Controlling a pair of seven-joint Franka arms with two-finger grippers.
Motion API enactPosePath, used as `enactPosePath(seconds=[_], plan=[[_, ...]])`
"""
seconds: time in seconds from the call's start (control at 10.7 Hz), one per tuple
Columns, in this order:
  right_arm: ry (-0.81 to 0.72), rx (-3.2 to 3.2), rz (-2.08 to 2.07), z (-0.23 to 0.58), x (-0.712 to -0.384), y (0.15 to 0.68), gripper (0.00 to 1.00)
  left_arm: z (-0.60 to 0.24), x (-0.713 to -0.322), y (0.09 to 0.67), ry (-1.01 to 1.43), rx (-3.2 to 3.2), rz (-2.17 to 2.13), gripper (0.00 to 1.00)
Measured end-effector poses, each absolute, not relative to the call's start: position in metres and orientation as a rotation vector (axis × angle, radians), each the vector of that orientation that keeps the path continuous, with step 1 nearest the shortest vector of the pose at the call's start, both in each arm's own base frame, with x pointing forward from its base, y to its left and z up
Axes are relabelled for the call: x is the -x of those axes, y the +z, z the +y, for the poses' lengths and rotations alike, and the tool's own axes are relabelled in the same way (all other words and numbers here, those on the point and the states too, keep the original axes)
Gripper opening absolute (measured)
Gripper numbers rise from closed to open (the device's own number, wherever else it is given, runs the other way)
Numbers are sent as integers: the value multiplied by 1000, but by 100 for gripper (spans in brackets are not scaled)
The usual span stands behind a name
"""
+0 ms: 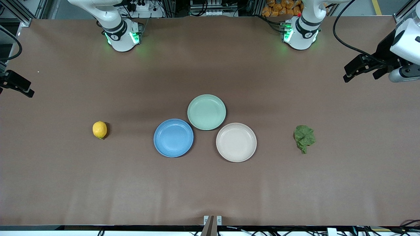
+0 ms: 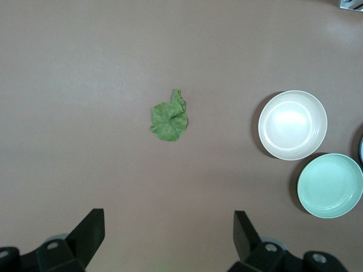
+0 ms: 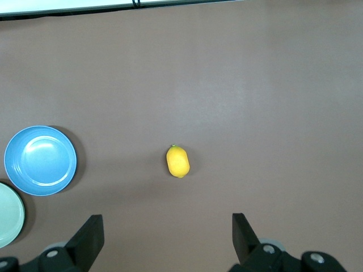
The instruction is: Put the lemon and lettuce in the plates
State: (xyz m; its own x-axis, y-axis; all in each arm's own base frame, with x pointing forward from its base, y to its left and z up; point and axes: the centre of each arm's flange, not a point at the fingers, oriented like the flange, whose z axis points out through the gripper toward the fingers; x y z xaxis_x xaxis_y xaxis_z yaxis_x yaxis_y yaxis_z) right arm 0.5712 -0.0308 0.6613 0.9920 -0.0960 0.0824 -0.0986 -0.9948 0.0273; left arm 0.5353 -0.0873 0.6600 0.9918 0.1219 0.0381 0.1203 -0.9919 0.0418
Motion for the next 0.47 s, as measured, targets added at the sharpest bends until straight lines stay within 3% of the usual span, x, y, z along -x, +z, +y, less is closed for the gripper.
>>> enactPosePath(seconds=[0.47], plan=[[120, -3104, -152, -31, -572, 659, 100, -85, -538, 656, 51, -3097, 195, 100]])
